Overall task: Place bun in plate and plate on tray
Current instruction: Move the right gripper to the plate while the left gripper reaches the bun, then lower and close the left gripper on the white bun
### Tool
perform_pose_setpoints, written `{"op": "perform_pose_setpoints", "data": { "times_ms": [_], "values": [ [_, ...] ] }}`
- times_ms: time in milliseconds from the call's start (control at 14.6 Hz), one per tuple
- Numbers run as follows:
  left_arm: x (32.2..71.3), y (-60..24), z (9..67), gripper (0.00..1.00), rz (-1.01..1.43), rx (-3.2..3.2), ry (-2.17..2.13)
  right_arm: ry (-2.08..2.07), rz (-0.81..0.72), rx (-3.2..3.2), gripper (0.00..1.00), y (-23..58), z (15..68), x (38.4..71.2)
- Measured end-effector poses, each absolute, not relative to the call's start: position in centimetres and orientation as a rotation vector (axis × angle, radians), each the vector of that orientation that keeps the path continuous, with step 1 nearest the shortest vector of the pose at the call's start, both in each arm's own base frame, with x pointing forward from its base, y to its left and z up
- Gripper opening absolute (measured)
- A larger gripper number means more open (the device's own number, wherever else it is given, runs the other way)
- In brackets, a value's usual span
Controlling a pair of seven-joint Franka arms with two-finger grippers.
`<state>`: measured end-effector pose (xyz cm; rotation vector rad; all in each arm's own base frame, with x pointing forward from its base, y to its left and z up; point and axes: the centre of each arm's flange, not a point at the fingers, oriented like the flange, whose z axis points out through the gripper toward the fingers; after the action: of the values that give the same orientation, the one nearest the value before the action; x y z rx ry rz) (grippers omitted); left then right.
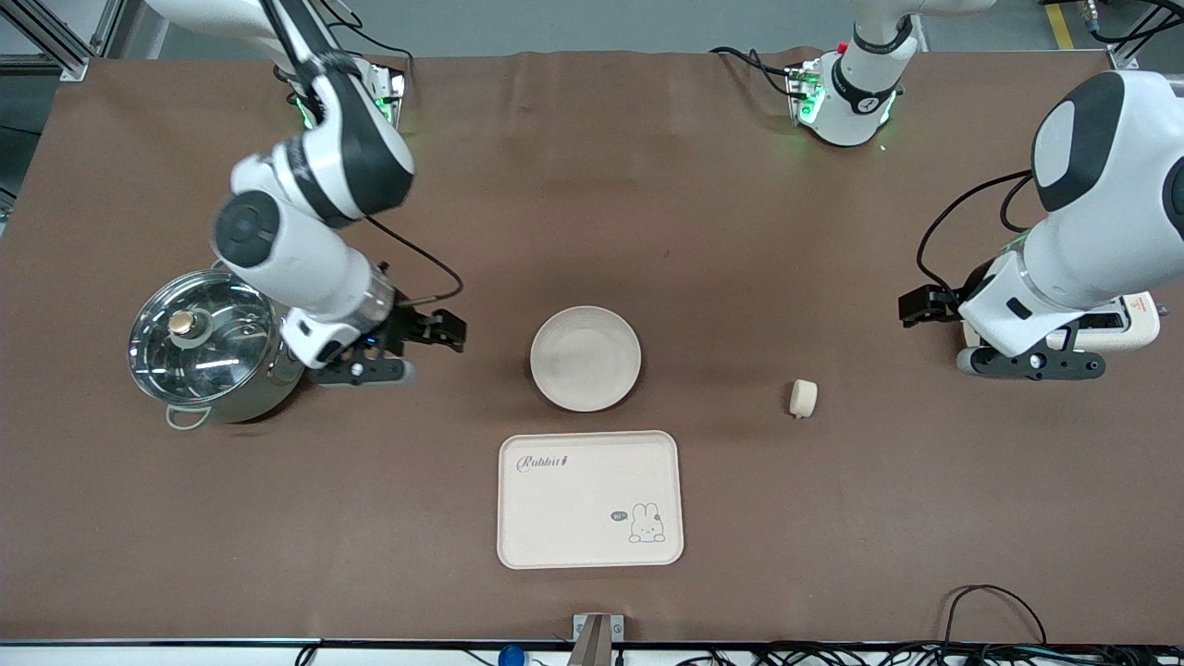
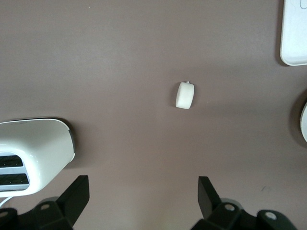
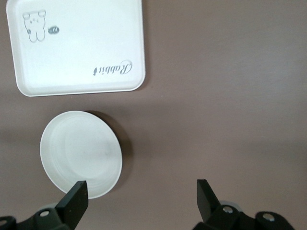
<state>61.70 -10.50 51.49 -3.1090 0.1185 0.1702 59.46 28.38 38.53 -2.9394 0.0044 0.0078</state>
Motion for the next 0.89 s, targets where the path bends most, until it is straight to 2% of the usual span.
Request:
{"op": "perform_pose_setpoints", "data": {
  "times_ms": [205,479,890],
  "values": [
    [62.4,-10.4,49.3,1.00,0.147,-3.114,0.114,-0.028,0.043,-2.951,1.00,31.8,33.5,58.7],
    [63.3,-10.8,42.6,1.00,0.086,-3.125,0.124,-0.014,0.041,-2.961,1.00,33.3,29.2,58.6],
    [64.0,-13.0,31.9,1.00,0.042,-3.152,0.174,0.016,0.030,-2.947,1.00,35.2,27.2,57.9]
  ]
}}
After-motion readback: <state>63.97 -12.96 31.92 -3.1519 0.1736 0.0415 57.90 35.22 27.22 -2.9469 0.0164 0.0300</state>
